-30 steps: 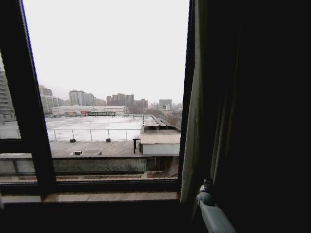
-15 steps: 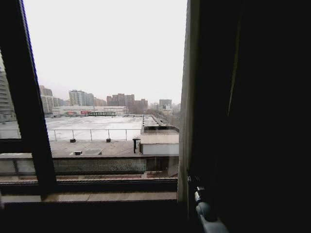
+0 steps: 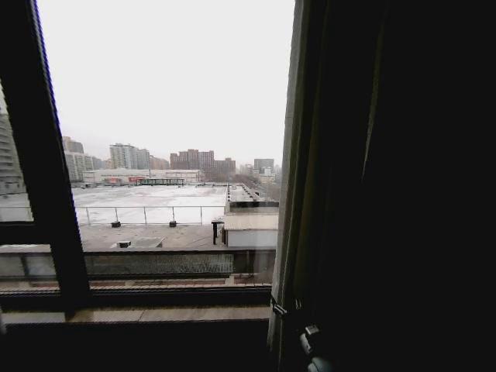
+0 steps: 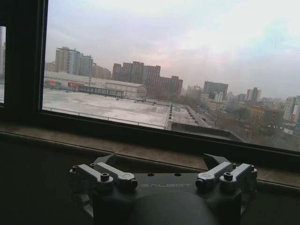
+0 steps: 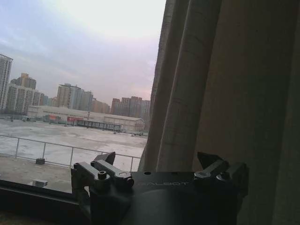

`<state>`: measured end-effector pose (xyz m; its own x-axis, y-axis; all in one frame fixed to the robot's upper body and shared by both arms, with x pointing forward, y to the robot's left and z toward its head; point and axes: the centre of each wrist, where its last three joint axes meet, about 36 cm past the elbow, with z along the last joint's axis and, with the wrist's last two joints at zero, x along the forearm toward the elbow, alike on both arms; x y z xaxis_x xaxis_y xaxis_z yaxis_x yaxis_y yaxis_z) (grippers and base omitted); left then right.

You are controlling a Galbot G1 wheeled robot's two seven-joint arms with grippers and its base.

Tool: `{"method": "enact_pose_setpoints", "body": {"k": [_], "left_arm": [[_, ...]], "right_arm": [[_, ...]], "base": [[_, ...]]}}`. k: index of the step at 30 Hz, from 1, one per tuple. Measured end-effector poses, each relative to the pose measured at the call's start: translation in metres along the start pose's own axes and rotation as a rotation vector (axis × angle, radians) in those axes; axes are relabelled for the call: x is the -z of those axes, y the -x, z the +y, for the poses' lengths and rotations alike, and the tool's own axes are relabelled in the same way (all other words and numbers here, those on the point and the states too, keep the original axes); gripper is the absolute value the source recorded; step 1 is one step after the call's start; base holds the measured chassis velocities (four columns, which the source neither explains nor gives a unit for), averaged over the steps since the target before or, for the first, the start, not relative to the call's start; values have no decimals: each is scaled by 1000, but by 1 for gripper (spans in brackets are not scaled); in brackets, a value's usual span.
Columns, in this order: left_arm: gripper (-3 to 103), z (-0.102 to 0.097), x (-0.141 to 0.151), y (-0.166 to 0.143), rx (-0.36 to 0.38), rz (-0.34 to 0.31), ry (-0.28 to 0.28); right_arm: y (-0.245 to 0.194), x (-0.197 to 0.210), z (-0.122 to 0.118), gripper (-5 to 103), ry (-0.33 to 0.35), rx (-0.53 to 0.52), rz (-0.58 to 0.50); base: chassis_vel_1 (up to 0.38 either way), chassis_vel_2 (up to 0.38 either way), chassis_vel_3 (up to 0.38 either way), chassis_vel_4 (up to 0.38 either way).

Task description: Open the curtains by pulling them apart, changing their state from closed to fully open.

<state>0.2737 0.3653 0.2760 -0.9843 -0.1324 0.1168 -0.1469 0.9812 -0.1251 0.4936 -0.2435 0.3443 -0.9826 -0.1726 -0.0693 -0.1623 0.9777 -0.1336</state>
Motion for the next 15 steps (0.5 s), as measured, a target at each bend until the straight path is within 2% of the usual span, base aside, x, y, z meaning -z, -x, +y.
{"method": "enact_pose_setpoints", "body": {"k": [2, 10, 15], "left_arm": [[100, 0, 2, 2, 1, -2, -7], [100, 3, 7, 7, 5, -16, -13], [100, 6, 32, 16, 13, -78, -15]], "right_arm": [[-2, -2, -1, 100, -16, -14, -10], [-9, -7, -2, 100, -38, -28, -9], [-14, -13, -4, 100, -48, -55, 2]], "base": [[0, 0, 0, 0], [0, 0, 0, 0], [0, 0, 0, 0]]}}
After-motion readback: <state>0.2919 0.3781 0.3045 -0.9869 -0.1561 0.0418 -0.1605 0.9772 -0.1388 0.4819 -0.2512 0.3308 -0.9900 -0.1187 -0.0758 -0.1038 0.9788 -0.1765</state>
